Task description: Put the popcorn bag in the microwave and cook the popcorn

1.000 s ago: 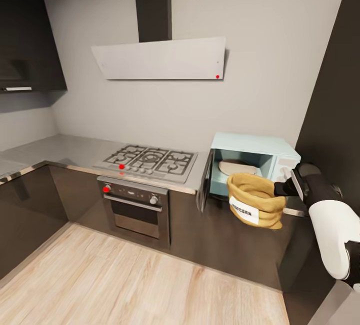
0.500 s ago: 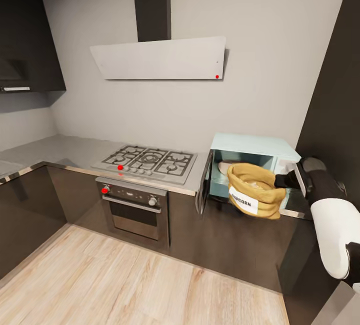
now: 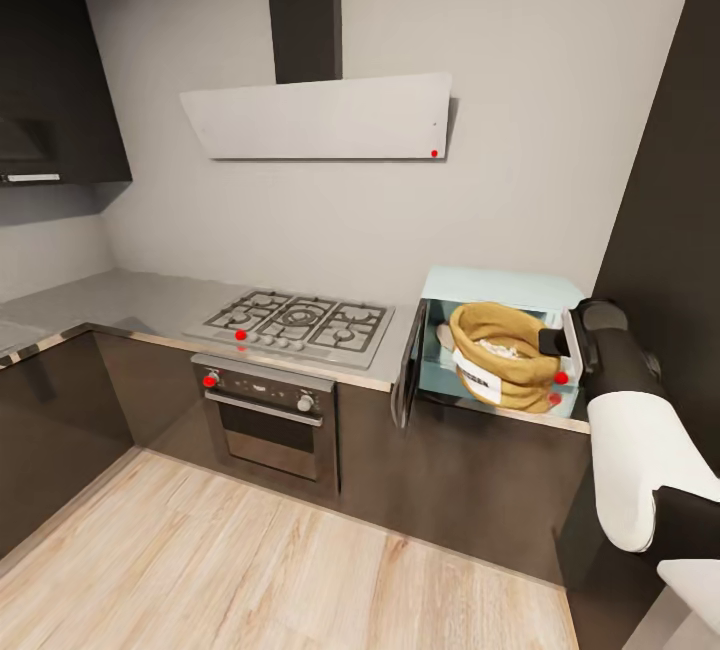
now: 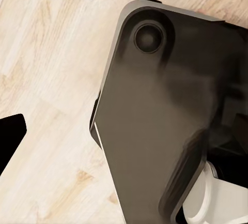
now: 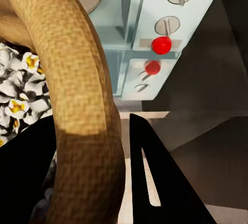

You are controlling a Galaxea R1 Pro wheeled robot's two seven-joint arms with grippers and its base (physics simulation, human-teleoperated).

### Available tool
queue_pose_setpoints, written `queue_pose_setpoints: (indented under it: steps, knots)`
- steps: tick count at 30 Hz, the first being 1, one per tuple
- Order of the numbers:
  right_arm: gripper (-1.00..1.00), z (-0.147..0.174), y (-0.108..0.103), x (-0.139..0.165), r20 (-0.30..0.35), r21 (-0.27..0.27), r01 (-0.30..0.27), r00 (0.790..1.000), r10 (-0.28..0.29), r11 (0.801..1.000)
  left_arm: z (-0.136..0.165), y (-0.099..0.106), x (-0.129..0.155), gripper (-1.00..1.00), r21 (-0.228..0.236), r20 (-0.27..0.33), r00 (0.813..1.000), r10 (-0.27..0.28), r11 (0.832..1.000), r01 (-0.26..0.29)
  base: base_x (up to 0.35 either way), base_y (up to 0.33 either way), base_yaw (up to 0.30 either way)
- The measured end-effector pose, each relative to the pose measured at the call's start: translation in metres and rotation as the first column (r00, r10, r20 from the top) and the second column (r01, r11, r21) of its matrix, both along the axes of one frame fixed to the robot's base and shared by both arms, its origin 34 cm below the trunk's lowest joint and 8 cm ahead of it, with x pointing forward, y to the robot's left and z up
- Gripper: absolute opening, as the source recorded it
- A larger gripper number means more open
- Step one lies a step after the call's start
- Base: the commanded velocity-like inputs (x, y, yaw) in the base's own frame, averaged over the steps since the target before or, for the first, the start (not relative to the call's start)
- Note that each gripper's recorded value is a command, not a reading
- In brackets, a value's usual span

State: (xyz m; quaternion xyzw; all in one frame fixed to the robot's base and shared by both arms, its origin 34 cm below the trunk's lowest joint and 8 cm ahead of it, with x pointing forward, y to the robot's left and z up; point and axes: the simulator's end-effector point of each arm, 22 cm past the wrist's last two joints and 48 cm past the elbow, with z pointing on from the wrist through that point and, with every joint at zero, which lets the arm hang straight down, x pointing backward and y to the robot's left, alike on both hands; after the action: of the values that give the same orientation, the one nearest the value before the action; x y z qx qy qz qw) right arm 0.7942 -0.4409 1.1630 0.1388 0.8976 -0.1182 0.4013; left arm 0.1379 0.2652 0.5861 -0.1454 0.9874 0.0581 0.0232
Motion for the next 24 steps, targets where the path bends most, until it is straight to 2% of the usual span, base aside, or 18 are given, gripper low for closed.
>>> queue_pose_setpoints:
  steps: [17,21,24]
  knots:
    - [-1.00,-0.014,0.006,0.000,-0.026,0.028,-0.010,1.000,0.010,1.000,0.000,0.000,0.000,1.00,0.002,0.000,1.000,0.002,1.000,-0.002,0.000,0.000,0.000]
    - [-1.00,-0.029,0.000,-0.006,-0.045,0.081,0.025,0.999,-0.021,0.996,0.000,0.001,0.000,1.00,0.004,-0.001,1.000,0.004,1.000,-0.004,0.000,0.000,0.000]
    - [-1.00,-0.034,-0.011,-0.012,-0.060,0.075,0.068,0.996,-0.063,0.995,0.000,0.001,-0.001,1.00,0.006,-0.002,1.000,0.005,1.000,-0.005,0.000,0.000,0.000]
